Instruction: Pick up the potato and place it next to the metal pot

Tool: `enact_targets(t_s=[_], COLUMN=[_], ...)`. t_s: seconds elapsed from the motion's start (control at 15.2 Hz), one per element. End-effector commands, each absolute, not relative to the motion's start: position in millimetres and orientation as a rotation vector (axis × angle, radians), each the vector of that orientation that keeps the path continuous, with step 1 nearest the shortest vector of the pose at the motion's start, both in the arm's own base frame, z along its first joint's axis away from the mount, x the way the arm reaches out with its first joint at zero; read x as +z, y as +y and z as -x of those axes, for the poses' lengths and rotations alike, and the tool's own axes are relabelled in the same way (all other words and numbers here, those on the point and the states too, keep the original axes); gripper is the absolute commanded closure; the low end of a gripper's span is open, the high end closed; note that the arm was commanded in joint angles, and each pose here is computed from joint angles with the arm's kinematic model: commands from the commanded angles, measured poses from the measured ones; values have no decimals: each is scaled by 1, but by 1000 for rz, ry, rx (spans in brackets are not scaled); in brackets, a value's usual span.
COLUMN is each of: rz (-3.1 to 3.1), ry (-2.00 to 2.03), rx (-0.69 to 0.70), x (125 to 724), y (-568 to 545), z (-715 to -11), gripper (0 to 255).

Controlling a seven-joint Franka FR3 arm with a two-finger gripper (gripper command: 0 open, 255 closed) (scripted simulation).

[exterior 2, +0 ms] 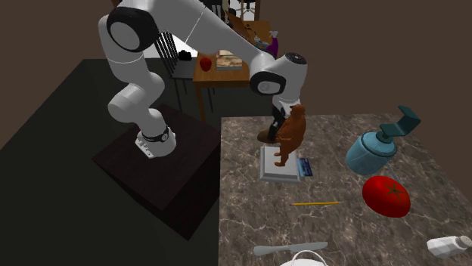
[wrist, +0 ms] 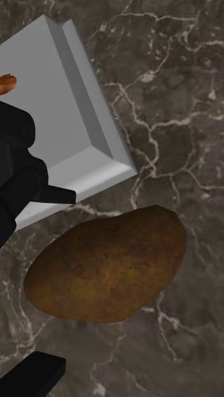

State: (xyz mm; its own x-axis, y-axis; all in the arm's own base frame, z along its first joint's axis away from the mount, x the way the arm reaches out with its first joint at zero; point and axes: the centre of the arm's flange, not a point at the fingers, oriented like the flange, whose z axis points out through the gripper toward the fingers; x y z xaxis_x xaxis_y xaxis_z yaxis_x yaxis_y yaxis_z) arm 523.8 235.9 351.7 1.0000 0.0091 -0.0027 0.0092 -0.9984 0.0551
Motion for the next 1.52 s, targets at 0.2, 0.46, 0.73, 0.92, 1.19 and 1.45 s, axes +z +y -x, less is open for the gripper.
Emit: enact_targets(t_s=[0.2,0.46,0.73,0.92,1.19,1.45], rz=[-3084,-3084,-3084,-3084,-3084,-3084], ry=[6,6,6,6,6,6], rx=[-19,-19,-19,-19,-19,-19], x=[328,328,328,327,327,338], y=[232,232,232,232,231,232], z=[-525,-525,-525,-525,-525,-525], gripper=[0,0,255,255,255,255])
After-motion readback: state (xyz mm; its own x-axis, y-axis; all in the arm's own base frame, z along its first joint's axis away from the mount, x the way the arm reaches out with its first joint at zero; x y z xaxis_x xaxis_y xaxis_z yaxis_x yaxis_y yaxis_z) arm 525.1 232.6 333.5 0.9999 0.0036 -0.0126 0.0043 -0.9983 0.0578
